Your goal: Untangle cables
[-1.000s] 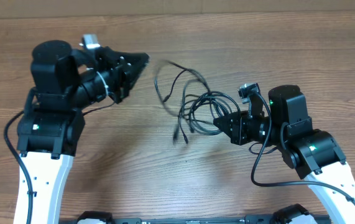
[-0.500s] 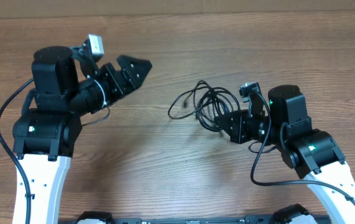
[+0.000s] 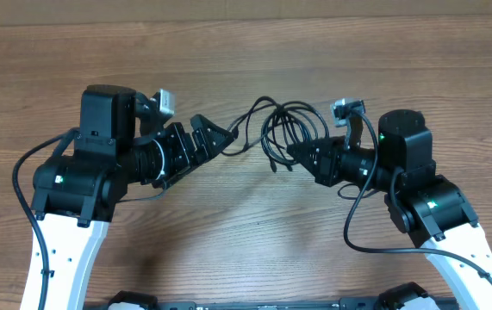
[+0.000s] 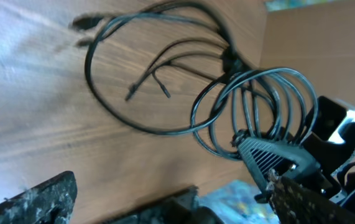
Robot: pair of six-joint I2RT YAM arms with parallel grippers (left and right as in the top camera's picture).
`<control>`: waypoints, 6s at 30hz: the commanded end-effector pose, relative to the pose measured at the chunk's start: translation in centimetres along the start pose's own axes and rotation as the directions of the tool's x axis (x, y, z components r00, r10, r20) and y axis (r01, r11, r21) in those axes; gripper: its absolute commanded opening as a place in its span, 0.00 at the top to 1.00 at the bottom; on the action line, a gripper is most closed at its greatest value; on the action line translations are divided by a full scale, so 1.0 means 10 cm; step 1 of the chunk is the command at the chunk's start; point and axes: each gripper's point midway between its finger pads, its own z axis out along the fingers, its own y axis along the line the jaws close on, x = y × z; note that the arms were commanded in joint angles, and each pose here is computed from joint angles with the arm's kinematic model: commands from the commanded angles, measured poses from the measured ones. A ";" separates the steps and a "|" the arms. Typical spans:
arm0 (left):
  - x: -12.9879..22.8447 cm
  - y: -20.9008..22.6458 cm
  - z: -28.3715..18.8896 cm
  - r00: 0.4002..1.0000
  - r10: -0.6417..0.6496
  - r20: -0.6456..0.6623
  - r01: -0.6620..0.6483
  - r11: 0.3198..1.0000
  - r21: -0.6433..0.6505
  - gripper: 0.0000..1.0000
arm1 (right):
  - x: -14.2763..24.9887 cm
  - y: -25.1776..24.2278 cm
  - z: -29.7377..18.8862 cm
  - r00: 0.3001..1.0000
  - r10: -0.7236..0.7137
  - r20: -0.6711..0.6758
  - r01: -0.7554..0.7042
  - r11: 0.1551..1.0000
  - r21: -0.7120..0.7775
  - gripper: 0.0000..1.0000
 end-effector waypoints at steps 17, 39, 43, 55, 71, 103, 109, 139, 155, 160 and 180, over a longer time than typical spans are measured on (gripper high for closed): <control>0.02 -0.12 -0.07 0.829 -0.560 -0.007 0.560 0.828 0.033 0.00 | -0.30 0.80 -0.18 0.999 0.035 0.029 -0.022 0.927 -0.374 0.96; -0.11 -0.11 -0.07 0.906 -0.420 0.054 0.418 0.907 0.042 0.96 | -0.16 0.88 -0.21 0.999 -0.030 -0.020 0.018 0.906 -0.423 0.96; -0.18 -0.15 -0.09 0.938 -0.337 0.078 0.332 0.941 0.065 0.96 | -0.08 0.62 -0.11 0.998 -0.057 -0.015 0.049 0.948 -0.315 0.96; -0.26 -0.23 -0.23 0.954 -0.299 0.032 0.291 0.944 0.159 0.96 | 0.24 -0.37 -0.05 0.997 0.022 -0.070 -0.009 0.983 0.183 0.96; -0.18 -0.01 -0.20 0.997 0.050 0.063 -0.053 0.998 0.037 0.00 | 0.11 0.13 -0.02 0.996 -0.075 -0.049 0.071 0.994 -0.079 0.96; 0.27 -0.83 -0.13 0.884 0.467 0.017 -0.440 0.820 0.367 0.19 | -0.22 0.94 -0.24 0.997 -0.076 0.024 0.079 0.894 -0.442 0.96; 0.23 -0.89 -0.14 0.878 0.477 0.042 -0.456 0.806 0.377 0.28 | -0.21 0.95 -0.24 0.999 -0.039 0.001 0.035 0.894 -0.447 0.96; 0.27 -1.09 -0.14 0.867 0.494 0.069 -0.473 0.772 0.424 0.96 | -0.28 1.02 -0.28 0.997 0.075 -0.037 -0.083 0.878 -0.471 0.90; 0.01 -0.96 -0.07 0.852 0.495 0.170 -0.523 0.807 0.274 0.96 | 0.05 0.39 -0.05 0.994 0.080 -0.076 -0.094 0.974 -0.204 0.00; 0.03 -0.94 -0.06 0.807 0.562 0.181 -0.590 0.765 0.258 0.96 | 0.18 -0.08 -0.02 0.978 0.201 -0.060 -0.199 0.979 0.043 0.00; 0.48 -1.24 0.03 0.721 0.675 0.156 -0.676 0.637 0.369 0.96 | -0.12 -0.07 0.00 0.997 -0.053 0.052 0.051 0.998 0.048 0.00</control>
